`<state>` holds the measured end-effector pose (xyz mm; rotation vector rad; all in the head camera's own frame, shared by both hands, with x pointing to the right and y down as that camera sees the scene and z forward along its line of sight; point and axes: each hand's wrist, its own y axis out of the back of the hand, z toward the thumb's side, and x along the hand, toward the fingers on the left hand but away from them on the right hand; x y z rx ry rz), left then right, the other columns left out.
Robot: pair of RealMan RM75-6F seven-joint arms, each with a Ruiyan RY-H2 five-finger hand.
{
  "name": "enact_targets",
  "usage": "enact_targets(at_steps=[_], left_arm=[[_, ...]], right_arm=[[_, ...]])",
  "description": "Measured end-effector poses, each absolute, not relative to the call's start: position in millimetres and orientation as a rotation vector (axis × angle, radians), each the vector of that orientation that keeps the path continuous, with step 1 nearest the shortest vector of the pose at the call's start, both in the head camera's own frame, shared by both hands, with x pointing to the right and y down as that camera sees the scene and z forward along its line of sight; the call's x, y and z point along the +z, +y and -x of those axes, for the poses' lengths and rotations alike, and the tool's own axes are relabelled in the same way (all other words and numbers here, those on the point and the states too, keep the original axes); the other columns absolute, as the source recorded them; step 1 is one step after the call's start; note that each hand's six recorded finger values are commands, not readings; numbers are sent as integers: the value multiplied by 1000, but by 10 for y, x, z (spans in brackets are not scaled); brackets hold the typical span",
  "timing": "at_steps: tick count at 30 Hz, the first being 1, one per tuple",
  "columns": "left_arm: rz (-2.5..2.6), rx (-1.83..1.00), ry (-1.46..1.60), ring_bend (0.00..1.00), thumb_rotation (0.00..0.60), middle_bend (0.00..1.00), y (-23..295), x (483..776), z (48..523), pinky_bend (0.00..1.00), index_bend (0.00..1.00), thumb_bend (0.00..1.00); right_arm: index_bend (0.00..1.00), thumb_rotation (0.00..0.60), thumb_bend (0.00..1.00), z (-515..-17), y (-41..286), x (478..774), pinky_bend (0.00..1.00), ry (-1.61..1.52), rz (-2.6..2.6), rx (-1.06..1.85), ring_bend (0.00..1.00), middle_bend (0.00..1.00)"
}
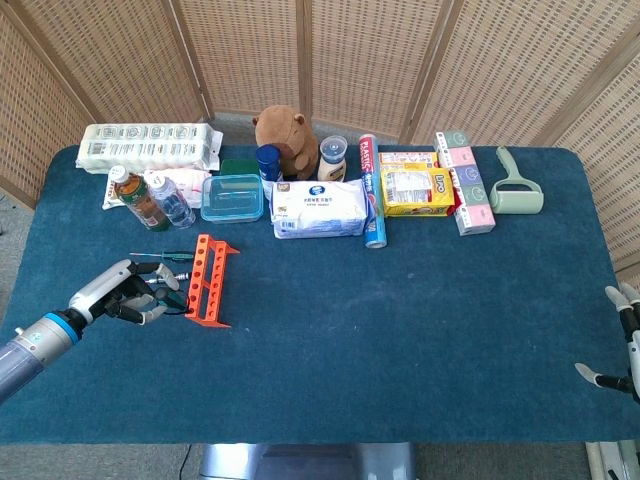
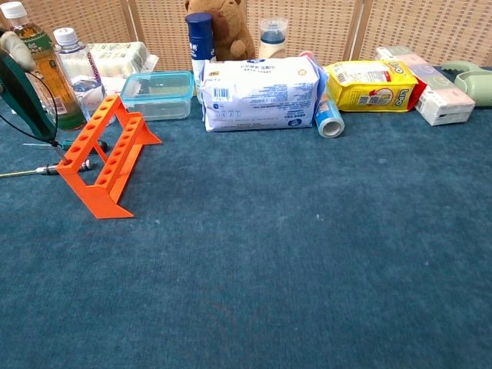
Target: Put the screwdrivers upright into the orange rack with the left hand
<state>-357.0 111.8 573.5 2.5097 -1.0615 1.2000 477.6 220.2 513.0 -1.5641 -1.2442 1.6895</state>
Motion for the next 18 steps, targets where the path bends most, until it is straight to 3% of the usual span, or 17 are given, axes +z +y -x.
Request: enact_targets(at_steps=[14, 18], left_arm=[[-2503, 1248, -1033, 961, 600, 1000, 1175, 5887, 3484, 1000, 554, 483], [-2507, 1252, -1033, 960, 600, 1000, 1173, 5899, 3459, 1000, 488, 482]], right_arm=[[48, 600, 0, -4808, 2197, 5112, 0, -1261, 1565, 1686, 0, 0], [48, 600, 0, -4815, 2193, 5096, 0, -1267, 1563, 1680, 0, 0]])
